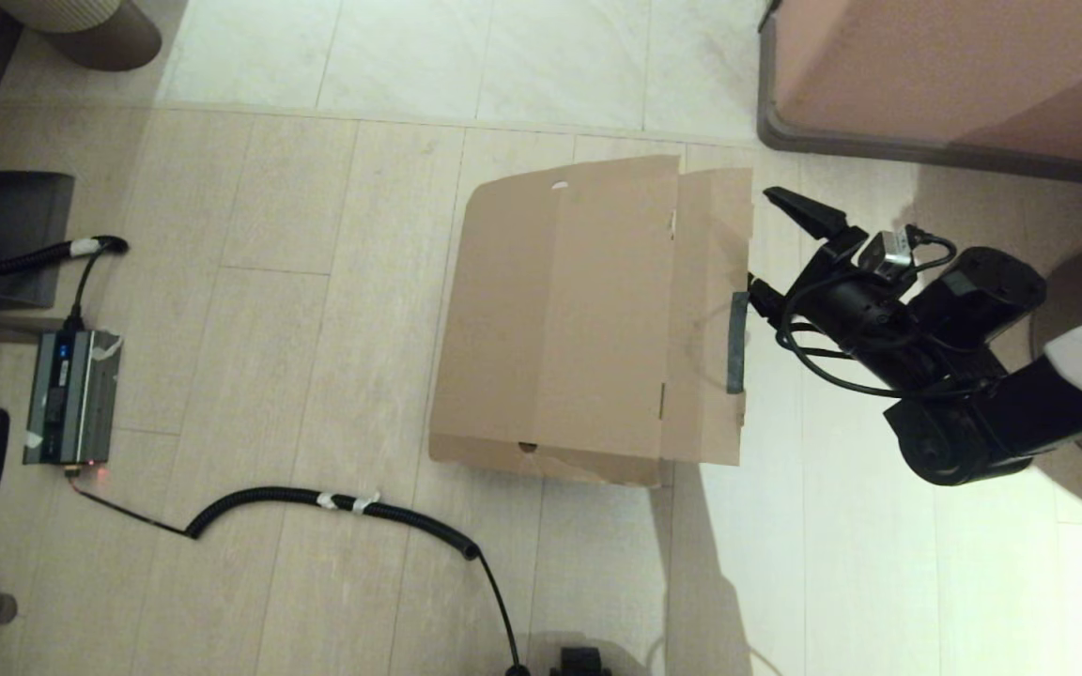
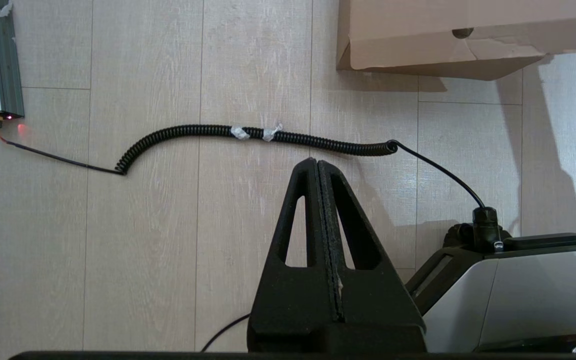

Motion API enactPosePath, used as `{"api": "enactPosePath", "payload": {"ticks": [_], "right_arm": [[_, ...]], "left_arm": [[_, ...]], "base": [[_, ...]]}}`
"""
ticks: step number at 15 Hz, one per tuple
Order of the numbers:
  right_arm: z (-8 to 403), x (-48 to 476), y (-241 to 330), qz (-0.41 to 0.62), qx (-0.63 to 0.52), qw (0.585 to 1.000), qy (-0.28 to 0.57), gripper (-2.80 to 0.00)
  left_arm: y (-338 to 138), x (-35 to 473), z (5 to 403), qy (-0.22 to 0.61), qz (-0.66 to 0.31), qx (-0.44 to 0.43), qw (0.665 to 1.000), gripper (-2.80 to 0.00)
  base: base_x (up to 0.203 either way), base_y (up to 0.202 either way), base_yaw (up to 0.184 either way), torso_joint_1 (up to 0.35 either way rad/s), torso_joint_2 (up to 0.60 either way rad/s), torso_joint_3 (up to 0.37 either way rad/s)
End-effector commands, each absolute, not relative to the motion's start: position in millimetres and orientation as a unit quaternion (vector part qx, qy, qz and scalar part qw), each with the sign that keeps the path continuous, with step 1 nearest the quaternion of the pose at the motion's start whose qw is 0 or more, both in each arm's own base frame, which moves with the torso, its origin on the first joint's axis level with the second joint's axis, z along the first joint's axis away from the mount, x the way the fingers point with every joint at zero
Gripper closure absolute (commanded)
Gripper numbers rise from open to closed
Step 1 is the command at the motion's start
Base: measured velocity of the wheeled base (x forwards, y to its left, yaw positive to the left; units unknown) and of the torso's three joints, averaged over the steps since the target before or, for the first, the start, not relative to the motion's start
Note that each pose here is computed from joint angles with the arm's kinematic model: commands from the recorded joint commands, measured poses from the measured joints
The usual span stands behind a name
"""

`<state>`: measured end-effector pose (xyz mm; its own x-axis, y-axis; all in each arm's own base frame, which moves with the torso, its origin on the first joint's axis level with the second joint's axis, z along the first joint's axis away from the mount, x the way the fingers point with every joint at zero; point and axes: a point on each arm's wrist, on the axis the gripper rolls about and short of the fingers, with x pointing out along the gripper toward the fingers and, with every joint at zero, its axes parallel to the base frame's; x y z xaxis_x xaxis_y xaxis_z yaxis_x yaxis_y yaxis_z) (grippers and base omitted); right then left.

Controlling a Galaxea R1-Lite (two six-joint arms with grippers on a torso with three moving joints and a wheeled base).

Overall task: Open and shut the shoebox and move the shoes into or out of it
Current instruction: Open the shoe box

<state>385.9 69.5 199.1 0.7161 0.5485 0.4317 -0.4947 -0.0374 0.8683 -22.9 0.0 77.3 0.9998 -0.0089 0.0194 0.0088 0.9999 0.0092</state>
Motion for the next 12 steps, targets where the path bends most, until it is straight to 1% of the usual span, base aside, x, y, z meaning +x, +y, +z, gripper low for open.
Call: {"api": "enactPosePath", "payload": {"ticks": [1, 4, 9, 12], "right_arm": [[216, 375, 68, 0.394, 0.615, 0.683, 0.014, -2.80], [216, 374, 74, 0.399, 0.621, 0.675, 0.022, -2.80], [215, 366, 104, 0.419, 0.623, 0.659, 0.044, -2.80], [228, 353, 122, 0.448, 0.618, 0.644, 0.047, -2.80]], "left_arm": [[0, -22, 75, -0.005, -0.005, 0.005, 1.000, 0.00], [0, -22, 75, -0.005, -0.005, 0.005, 1.000, 0.00], [0, -22, 75, -0.005, -0.005, 0.005, 1.000, 0.00], [0, -22, 75, -0.005, -0.004, 0.005, 1.000, 0.00]], "base": [[0.000, 0.000, 0.000, 0.000, 0.00, 0.000], [0.000, 0.000, 0.000, 0.000, 0.00, 0.000], [0.000, 0.000, 0.000, 0.000, 0.00, 0.000], [0.000, 0.000, 0.000, 0.000, 0.00, 0.000]]}}
